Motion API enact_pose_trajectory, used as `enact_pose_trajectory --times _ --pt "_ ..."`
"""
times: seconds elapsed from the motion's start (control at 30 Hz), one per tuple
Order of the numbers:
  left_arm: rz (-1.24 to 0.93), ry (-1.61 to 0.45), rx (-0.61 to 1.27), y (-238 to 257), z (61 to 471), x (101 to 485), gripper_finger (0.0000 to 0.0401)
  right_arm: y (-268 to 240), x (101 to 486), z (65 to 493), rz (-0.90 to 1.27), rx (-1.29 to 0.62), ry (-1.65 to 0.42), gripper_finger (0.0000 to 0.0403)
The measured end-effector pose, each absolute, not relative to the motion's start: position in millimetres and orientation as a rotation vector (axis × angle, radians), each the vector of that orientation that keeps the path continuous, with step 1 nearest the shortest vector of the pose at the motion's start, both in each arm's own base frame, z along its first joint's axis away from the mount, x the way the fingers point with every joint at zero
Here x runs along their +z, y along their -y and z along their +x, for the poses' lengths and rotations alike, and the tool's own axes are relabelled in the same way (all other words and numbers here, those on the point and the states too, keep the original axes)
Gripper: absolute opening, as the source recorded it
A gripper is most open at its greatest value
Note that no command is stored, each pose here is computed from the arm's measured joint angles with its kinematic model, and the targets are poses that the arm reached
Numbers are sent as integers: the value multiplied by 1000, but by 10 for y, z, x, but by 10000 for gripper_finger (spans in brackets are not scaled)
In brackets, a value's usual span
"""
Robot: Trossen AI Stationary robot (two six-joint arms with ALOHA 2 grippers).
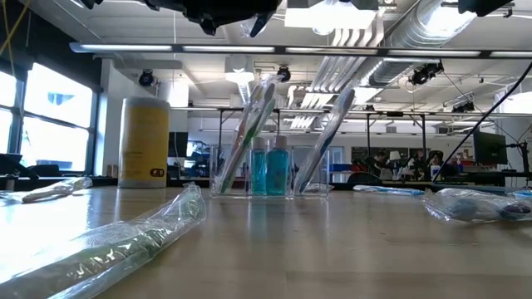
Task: Pick & Place toothbrushing station
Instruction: Put the blue toothbrush into the transparent organizer
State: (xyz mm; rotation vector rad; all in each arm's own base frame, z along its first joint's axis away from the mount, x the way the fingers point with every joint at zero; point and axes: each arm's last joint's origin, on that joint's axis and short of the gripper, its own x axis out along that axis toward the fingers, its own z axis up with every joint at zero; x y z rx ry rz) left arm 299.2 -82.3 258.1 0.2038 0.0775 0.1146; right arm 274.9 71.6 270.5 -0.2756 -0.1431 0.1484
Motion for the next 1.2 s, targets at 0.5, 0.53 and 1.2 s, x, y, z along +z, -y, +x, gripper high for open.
enact_pose_trajectory --times 0.5,0.53,1.2 --pt "208 -109 113 824 2991 2549 167 -805 2643 2638 -261 160 -15 12" --pt "204 -121 114 822 2990 2537 176 -818 2632 2616 -247 166 -43 12" --pt "222 -186 133 813 2979 2473 205 -236 2466 2480 -64 -407 -357 12"
